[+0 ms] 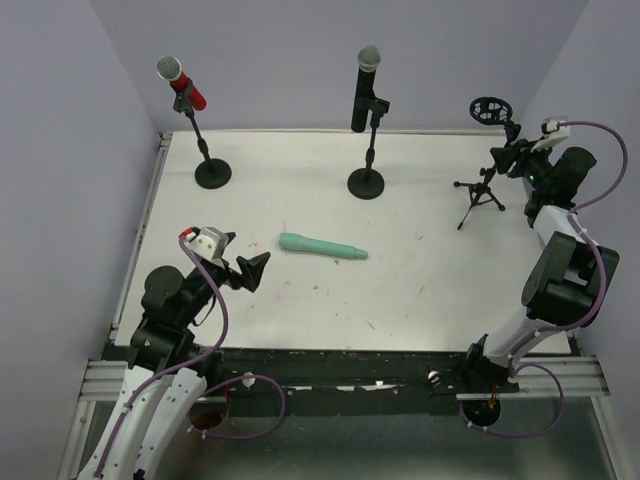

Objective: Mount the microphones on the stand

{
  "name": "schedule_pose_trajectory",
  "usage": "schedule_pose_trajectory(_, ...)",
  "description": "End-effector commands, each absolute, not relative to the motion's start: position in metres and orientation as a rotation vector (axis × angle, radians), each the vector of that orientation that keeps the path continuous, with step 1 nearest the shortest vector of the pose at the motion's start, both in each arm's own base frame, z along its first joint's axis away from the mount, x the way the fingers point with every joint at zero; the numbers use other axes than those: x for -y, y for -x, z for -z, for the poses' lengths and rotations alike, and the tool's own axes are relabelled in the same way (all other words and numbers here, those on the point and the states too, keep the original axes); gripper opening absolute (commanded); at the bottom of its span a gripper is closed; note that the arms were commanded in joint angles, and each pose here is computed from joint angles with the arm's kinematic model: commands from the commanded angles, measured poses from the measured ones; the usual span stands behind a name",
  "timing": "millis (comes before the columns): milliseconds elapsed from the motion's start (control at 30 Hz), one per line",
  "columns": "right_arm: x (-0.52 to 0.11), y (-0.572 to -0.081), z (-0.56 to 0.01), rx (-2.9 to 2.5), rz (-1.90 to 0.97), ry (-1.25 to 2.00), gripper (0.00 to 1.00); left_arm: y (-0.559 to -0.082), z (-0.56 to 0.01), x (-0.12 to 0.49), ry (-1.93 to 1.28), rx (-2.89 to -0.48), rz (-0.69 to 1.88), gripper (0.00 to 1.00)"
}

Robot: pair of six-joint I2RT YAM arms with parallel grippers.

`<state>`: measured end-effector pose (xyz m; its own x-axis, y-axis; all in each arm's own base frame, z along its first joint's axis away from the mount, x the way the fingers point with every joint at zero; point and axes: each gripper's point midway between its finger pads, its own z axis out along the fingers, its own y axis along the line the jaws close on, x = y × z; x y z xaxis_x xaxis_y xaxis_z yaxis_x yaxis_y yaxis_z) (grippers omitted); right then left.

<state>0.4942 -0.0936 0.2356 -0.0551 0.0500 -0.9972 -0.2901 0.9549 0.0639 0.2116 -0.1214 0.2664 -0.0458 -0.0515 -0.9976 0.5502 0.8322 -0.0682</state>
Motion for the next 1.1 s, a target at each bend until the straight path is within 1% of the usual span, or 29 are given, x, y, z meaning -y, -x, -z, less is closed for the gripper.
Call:
schedule_pose_trajectory(0, 0.077, -0.503, -0.246, -1.545, -0.332, 0.296, 0.50, -0.214, -0.263, 0.121, -0.409, -1.557, 0.505, 0.98)
schedule_pose_trajectory(67, 0.071, -0.503, -0.246, -1.537, -0.343, 0.323, 0.43, -0.215, -0.262, 0.121, -0.408, -1.562, 0.502, 0.98)
schedule_pose_trajectory(100, 0.069, -0.502, -0.243, -1.541, -0.347, 0.336, 0.38, -0.216, -0.262, 0.121, -0.408, -1.563, 0.499, 0.98)
schedule_pose_trajectory(133, 0.067, -0.500, -0.241, -1.545, -0.358, 0.342, 0.31, -0.216, -0.262, 0.121, -0.406, -1.564, 0.499, 0.98)
schedule_pose_trajectory(200, 0.062, -0.495, -0.239, -1.539, -0.356, 0.390, 0.21, -0.216, -0.260, 0.121, -0.407, -1.570, 0.498, 0.98)
schedule_pose_trajectory(333, 0.036, -0.470, -0.247, -1.513, -0.432, 0.507, 0.07, -0.216, -0.260, 0.121, -0.407, -1.571, 0.498, 0.98)
schedule_pose_trajectory(467, -0.010, -0.429, -0.259, -1.485, -0.557, 0.655, 0.03, -0.216, -0.261, 0.120, -0.406, -1.568, 0.495, 0.98)
schedule_pose_trajectory(600, -0.069, -0.386, -0.265, -1.467, -0.699, 0.810, 0.02, -0.216, -0.261, 0.121, -0.407, -1.568, 0.498, 0.98)
schedule_pose_trajectory(767, -0.135, -0.332, -0.256, -1.422, -0.903, 1.014, 0.02, -0.217, -0.259, 0.120, -0.402, -1.573, 0.491, 0.99)
schedule_pose_trajectory(800, -0.143, -0.319, -0.250, -1.427, -0.962, 1.034, 0.03, -0.217, -0.260, 0.119, -0.400, -1.571, 0.489, 0.98)
schedule_pose_trajectory(867, -0.149, -0.304, -0.243, -1.408, -0.991, 1.083, 0.03, -0.218, -0.259, 0.119, -0.398, -1.574, 0.486, 0.99)
schedule_pose_trajectory(1067, -0.157, -0.279, -0.225, -1.368, -1.028, 1.135, 0.06, -0.221, -0.256, 0.118, -0.395, -1.590, 0.480, 0.98)
